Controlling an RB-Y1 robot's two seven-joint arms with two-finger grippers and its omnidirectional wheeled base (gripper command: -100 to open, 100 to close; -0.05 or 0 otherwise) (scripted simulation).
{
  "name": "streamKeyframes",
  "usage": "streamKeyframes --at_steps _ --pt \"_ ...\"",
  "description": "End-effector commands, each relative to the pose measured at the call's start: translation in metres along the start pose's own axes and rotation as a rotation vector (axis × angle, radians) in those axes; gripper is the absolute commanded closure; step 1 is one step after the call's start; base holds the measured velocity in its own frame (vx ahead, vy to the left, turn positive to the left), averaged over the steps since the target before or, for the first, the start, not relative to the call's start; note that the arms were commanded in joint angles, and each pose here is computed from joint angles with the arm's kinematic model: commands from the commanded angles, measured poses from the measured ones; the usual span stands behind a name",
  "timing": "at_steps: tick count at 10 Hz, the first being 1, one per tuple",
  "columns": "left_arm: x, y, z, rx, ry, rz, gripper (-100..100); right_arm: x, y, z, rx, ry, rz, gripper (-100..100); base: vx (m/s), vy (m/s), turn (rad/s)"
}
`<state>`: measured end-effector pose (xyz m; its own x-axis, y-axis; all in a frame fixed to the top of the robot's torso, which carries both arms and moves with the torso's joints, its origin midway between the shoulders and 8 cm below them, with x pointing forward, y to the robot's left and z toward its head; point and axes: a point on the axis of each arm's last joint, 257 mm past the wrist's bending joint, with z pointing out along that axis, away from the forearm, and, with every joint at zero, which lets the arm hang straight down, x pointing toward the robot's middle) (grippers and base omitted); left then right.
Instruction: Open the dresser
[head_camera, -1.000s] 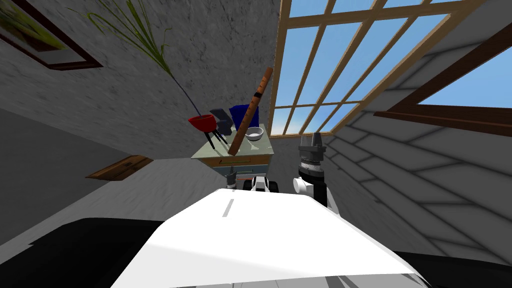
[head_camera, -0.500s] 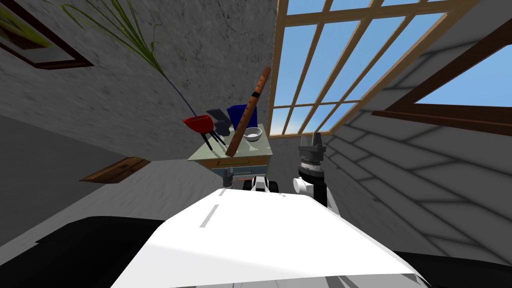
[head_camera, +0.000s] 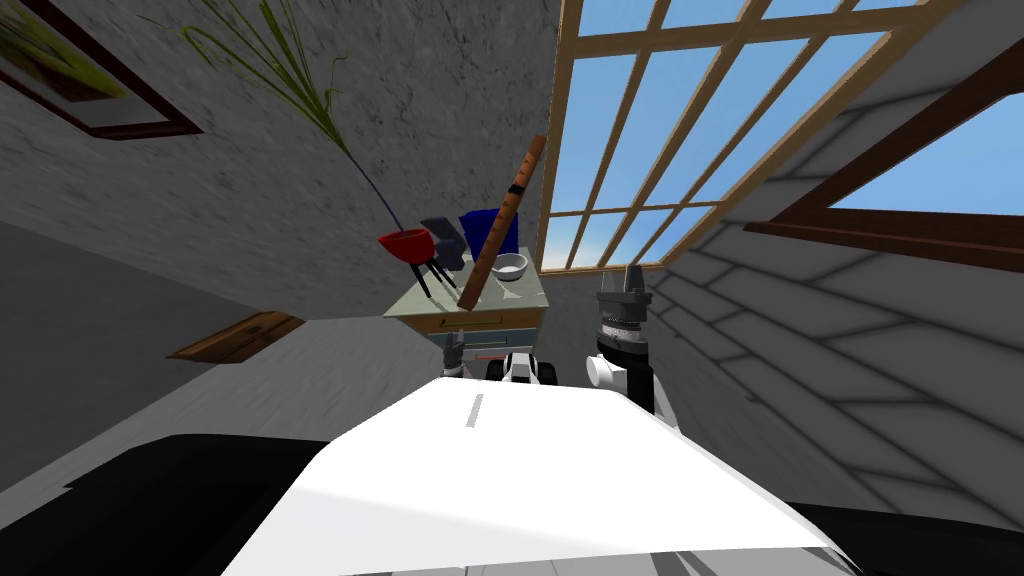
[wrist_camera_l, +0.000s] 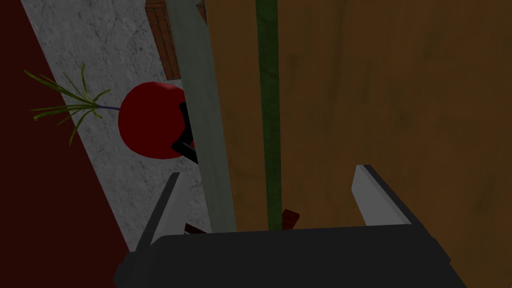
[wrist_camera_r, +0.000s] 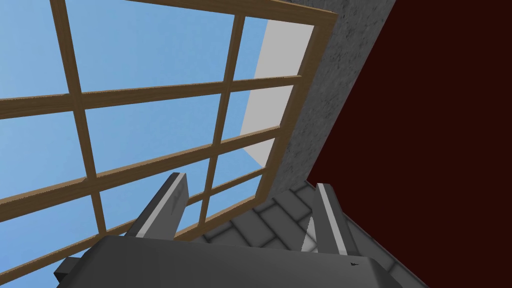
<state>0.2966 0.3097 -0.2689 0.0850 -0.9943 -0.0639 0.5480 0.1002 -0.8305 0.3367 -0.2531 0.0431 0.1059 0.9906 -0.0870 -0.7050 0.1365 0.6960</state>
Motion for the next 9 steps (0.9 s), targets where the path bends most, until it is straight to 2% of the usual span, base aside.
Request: streamKeyframes --at_steps 1,4,5,6,9 --pt "-0.002 0.004 0.014 -0.004 -0.007 -0.012 -100 0.000 0.000 0.000 0.000 0.000 0.000 0 -0.031 0.036 0.016" --pt "-0.002 0.009 0.029 -0.011 -0.022 -0.032 -100 0.000 0.000 0.000 0.000 0.000 0.000 0 -0.042 0.035 0.013" --pt "-0.002 0.006 0.026 -0.006 -0.017 -0.025 -100 0.000 0.000 0.000 0.000 0.000 0.000 0 -0.019 0.016 0.001" --pt "-0.005 0.010 0.041 -0.009 -0.016 -0.028 -100 0.000 0.000 0.000 0.000 0.000 0.000 0 -0.019 -0.009 0.012" --pt "-0.010 0.014 0.061 -0.009 -0.014 -0.030 -100 0.000 0.000 0.000 0.000 0.000 0.000 0 -0.031 -0.026 0.011"
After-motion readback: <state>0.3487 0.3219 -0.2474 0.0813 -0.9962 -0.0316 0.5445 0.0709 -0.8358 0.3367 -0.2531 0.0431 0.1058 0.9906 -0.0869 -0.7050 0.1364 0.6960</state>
